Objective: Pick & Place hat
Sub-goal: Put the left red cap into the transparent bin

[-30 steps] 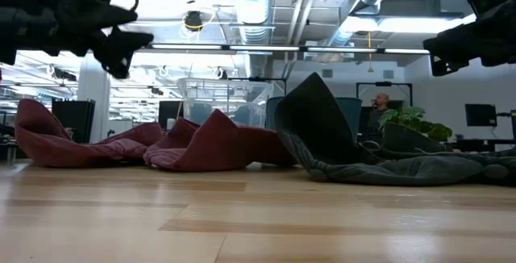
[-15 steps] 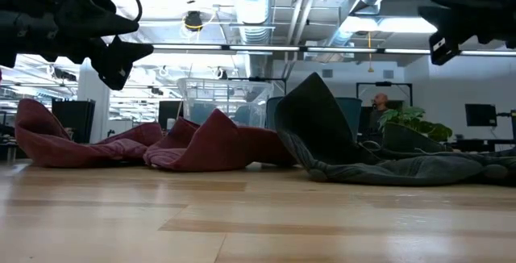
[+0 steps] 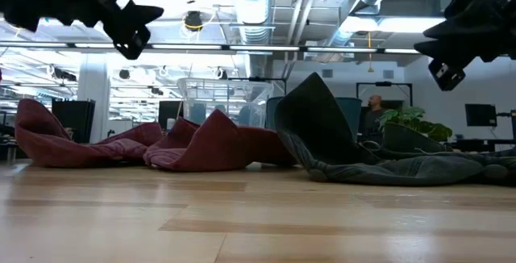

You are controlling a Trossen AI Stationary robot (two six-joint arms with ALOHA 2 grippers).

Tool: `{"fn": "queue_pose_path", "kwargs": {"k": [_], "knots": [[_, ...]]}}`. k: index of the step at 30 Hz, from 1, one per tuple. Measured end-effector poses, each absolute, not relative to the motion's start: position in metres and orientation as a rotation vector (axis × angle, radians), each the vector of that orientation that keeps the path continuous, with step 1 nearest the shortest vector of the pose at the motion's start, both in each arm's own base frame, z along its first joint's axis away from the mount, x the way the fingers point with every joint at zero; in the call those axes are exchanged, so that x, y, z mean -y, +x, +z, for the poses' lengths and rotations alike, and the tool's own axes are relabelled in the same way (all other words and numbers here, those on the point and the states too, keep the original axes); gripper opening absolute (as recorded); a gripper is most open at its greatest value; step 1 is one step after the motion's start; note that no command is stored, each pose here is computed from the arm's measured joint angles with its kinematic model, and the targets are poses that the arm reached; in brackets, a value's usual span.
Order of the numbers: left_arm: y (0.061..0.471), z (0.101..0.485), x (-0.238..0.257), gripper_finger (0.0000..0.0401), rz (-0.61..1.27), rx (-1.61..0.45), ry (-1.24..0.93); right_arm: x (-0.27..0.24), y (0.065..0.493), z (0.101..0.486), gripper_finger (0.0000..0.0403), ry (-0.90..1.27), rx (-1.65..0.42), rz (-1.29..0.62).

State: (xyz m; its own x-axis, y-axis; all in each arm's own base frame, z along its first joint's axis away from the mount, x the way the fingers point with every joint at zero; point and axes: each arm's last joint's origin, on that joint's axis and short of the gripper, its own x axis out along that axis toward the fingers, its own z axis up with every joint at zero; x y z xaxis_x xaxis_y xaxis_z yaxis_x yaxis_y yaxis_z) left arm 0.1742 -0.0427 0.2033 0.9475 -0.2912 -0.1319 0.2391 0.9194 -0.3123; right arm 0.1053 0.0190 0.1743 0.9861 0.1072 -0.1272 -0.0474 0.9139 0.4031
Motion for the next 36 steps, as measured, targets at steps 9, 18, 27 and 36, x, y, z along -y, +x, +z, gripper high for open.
{"fn": "queue_pose_path", "kwargs": {"k": [9, 18, 27, 36], "knots": [[0.18, 0.217, 0.043, 0.0186, -0.194, -0.325, -0.314, -0.019, 0.115, 0.189, 0.0099, 0.32, -0.265, 0.036], [0.175, 0.205, 0.042, 0.0186, -0.137, -0.471, -0.432, -0.02, 0.123, 0.181, 0.0099, 0.306, -0.343, 0.021], [0.172, 0.204, 0.053, 0.0186, -0.185, -0.506, -0.463, -0.02, 0.123, 0.181, 0.0099, 0.254, -0.338, 0.025], [0.176, 0.223, 0.061, 0.0186, -0.232, -0.456, -0.474, -0.02, 0.124, 0.183, 0.0099, 0.254, -0.325, 0.021]]}}
